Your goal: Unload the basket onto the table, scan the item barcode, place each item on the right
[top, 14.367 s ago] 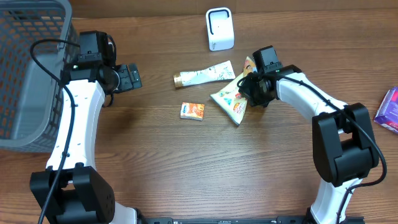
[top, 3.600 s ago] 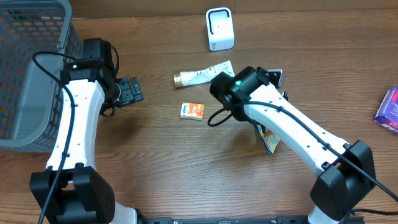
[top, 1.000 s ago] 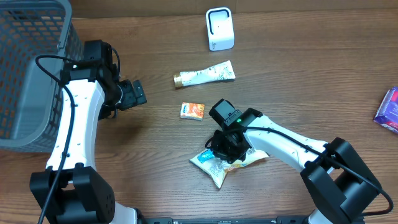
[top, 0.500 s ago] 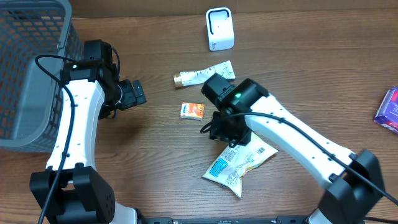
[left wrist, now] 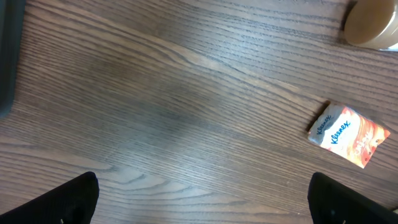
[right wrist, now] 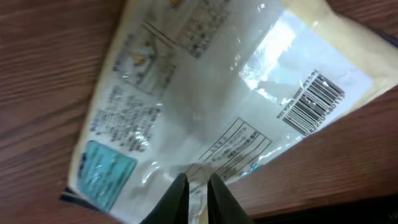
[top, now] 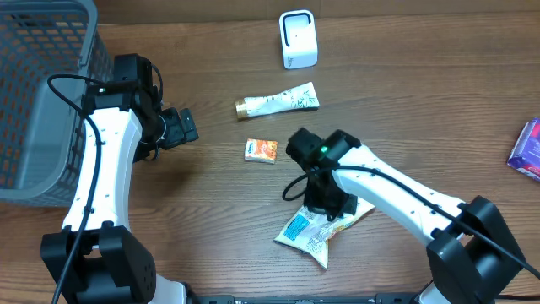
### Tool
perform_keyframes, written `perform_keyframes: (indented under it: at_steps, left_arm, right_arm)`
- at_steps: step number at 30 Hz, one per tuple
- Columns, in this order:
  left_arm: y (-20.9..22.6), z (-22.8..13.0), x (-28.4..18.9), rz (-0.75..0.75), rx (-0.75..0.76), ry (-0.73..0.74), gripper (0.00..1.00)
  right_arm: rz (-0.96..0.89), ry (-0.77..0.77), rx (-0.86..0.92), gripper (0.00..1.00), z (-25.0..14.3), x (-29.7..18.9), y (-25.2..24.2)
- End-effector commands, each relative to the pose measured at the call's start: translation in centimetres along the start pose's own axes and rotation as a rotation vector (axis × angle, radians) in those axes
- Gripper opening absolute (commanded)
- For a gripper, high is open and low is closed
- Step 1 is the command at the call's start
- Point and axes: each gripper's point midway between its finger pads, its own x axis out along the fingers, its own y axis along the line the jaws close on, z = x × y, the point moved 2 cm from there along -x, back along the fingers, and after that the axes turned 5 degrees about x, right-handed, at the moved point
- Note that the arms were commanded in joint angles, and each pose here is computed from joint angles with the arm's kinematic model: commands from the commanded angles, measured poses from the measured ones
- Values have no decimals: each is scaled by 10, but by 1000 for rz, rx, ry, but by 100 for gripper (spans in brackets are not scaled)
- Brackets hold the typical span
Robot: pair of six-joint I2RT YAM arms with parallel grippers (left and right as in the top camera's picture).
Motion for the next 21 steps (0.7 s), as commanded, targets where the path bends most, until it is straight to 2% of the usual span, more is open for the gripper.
perform_keyframes:
  at_steps: [1,9,12,16,17,19,21]
  left_arm:
    - [0,3,-12,-1,-12,-35,100]
    - [1,-3,-12,4,-13,-10,100]
    - [1,-5,-12,6,-13,-1,100]
    - [2,-5,-12,7,-13,2,100]
    - [2,-5,-12,7,-13,1,100]
    - [2,-5,-12,7,-13,2,100]
    - [2,-6,-12,7,-13,3,100]
  right_arm:
    - [-11,20,18,14,-3,15,-7]
    - [-2,61,8,24,-12,56,-17]
    - [31,137,-10,23,-26,74,-18]
    - [26,125,-31,18,-24,76,-19]
    - [35,119,-56,22,-22,74,-16]
    - [58,100,-105,43,-17,64,-7]
    - [80,85,-146,56,-12,52,2]
